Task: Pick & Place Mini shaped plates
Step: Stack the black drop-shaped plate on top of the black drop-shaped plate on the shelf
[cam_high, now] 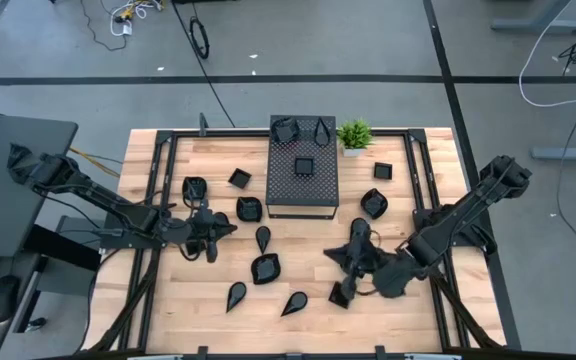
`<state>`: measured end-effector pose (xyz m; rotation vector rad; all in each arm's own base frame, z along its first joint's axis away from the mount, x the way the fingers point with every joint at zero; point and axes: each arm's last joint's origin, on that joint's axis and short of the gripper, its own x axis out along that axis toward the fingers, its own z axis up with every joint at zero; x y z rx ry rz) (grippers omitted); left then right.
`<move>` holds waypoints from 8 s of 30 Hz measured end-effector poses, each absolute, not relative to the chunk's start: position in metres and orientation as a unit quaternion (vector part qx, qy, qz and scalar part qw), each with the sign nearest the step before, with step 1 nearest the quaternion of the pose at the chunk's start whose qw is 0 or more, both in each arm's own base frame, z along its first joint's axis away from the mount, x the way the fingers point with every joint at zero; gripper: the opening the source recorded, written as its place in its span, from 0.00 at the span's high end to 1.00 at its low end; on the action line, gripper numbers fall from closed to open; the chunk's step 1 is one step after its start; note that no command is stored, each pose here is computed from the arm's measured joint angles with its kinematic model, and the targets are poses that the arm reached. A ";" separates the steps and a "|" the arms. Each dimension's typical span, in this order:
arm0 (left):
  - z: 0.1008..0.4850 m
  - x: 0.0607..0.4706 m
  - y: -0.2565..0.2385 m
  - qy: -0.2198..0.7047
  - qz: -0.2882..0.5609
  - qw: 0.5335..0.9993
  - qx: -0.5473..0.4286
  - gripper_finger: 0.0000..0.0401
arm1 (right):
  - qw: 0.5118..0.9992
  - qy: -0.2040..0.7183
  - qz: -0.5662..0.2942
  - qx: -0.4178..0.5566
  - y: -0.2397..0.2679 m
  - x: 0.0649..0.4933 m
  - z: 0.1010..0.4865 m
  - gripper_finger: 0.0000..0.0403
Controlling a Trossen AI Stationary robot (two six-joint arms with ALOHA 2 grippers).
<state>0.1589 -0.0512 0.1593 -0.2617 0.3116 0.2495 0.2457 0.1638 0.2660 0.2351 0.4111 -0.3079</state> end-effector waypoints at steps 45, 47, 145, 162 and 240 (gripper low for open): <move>0.159 0.159 -0.050 0.153 0.139 0.972 -0.111 0.96 | 0.661 0.740 0.126 0.004 0.086 0.172 0.143 0.78; 0.159 0.159 -0.050 0.153 0.139 0.972 -0.113 0.96 | 0.661 0.741 0.117 0.012 0.086 0.172 0.143 0.78; 0.159 0.158 -0.050 0.153 0.144 0.971 -0.109 0.96 | 0.891 0.250 -0.192 0.326 -0.007 0.229 0.347 1.00; 0.159 0.158 -0.050 0.153 0.144 0.972 -0.108 0.96 | 0.855 0.347 -0.309 0.229 -0.191 0.285 0.313 1.00; 0.159 0.158 -0.050 0.153 0.145 0.971 -0.113 0.96 | 0.827 0.416 -0.336 0.174 -0.215 0.289 0.284 0.87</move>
